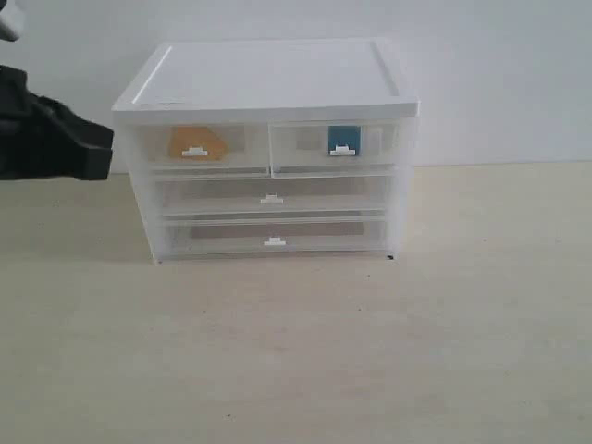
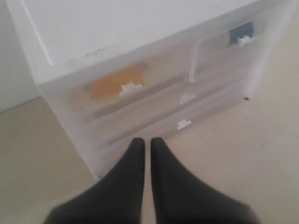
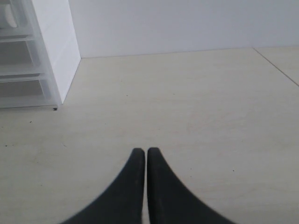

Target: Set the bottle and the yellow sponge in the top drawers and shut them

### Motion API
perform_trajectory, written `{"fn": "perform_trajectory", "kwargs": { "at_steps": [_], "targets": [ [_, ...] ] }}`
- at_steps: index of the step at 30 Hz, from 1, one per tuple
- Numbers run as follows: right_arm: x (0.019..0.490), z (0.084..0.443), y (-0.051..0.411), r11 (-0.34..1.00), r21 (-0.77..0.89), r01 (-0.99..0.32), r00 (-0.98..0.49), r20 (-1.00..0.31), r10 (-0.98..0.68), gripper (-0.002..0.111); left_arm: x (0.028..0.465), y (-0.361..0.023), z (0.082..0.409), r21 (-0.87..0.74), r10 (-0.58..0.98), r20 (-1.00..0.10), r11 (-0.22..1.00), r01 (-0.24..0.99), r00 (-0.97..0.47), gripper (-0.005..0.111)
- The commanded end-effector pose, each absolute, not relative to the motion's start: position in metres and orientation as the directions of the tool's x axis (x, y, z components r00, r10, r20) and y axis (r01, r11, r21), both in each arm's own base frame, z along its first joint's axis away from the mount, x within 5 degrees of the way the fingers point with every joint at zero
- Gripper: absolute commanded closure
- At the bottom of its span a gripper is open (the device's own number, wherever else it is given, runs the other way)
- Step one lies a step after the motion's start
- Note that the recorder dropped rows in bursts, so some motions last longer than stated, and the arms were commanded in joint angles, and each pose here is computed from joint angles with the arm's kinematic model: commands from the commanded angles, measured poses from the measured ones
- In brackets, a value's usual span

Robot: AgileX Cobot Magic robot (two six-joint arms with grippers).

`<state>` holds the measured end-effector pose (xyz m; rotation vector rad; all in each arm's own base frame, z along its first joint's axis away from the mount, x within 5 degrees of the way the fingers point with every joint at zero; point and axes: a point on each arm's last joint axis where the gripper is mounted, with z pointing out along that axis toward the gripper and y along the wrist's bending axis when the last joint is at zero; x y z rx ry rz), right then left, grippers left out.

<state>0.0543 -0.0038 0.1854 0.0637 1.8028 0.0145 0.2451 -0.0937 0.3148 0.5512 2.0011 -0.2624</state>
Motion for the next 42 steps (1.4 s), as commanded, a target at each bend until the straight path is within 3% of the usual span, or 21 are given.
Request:
{"fn": "perform_trajectory", "kwargs": {
  "at_steps": [1,11,14,19,26,32,42],
  "targets": [
    [0.054,0.185,-0.004,0.998,0.04,0.038,-0.224,-0.974,0.047,0.108,0.205,-0.081,0.319,0.028,0.224,-0.904,0.88,0.474,-0.363,0.102],
    [0.054,0.185,-0.004,0.998,0.04,0.038,-0.224,-0.974,0.047,0.108,0.112,-0.053,0.337,0.068,0.16,-0.976,0.87,0.488,-0.149,0.102],
    [0.054,0.185,-0.004,0.998,0.04,0.038,-0.224,-0.974,0.047,0.108,0.083,-0.048,0.339,0.134,0.218,-0.971,0.834,0.536,-0.097,0.102],
    [0.054,0.185,-0.004,0.998,0.04,0.038,-0.224,-0.974,0.047,0.108,0.055,-0.038,0.352,0.119,0.124,-0.992,0.855,0.504,0.025,0.102],
    [0.054,0.185,-0.004,0.998,0.04,0.038,-0.224,-0.974,0.047,0.108,0.06,-0.037,0.354,0.116,0.102,-0.993,0.875,0.471,0.055,0.102],
    [0.054,0.185,-0.004,0.998,0.04,0.038,-0.224,-0.974,0.047,0.108,0.076,-0.024,0.32,0.078,0.098,-0.994,0.948,0.308,-0.05,0.102],
    [0.054,0.185,-0.004,0.998,0.04,0.038,-0.224,-0.974,0.047,0.108,0.082,-0.022,0.281,0.084,0.095,-0.995,0.961,0.263,-0.03,0.102]
  ]
}}
